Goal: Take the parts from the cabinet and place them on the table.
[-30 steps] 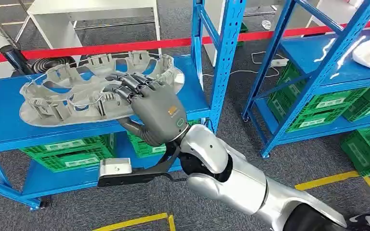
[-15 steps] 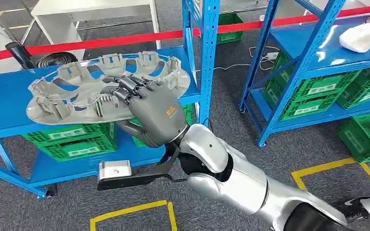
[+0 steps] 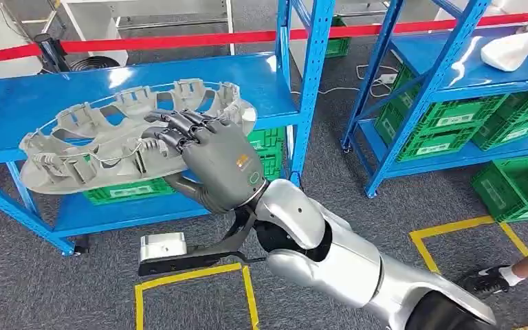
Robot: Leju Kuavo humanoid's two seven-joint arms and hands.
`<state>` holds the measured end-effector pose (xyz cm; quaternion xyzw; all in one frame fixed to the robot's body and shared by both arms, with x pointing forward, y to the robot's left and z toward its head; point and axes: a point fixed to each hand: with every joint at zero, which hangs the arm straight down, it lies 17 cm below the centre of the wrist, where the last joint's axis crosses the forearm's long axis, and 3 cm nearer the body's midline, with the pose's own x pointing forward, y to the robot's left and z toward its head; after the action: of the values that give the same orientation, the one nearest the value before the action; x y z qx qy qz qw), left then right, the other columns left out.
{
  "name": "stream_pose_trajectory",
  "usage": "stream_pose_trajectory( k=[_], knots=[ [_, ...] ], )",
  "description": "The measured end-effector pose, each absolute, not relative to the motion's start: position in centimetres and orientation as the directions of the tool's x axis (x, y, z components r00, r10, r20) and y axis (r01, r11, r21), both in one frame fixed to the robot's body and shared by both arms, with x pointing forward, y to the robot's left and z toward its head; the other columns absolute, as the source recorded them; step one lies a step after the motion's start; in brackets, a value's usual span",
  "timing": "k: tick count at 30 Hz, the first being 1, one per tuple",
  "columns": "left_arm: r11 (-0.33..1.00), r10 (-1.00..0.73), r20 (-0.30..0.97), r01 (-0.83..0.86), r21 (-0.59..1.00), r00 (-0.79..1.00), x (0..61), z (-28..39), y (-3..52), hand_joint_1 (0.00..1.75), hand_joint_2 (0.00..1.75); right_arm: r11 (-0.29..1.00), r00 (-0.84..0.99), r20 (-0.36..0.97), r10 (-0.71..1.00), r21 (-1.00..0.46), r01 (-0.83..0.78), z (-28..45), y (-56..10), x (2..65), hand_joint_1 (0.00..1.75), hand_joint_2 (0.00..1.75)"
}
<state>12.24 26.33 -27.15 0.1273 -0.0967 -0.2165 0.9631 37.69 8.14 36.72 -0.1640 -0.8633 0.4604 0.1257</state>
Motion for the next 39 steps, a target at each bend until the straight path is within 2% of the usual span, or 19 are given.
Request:
stream_pose_trajectory(
  k=[39],
  knots=[
    [0.861, -0.467, 0.121, 0.419, 0.288, 0.876, 12.7, -27.1, 26.2, 0.0, 1.75, 0.517, -0.921, 0.048, 0.388, -0.838, 0.174, 37.8, 9.0, 37.4, 1.75, 1.75]
  ],
)
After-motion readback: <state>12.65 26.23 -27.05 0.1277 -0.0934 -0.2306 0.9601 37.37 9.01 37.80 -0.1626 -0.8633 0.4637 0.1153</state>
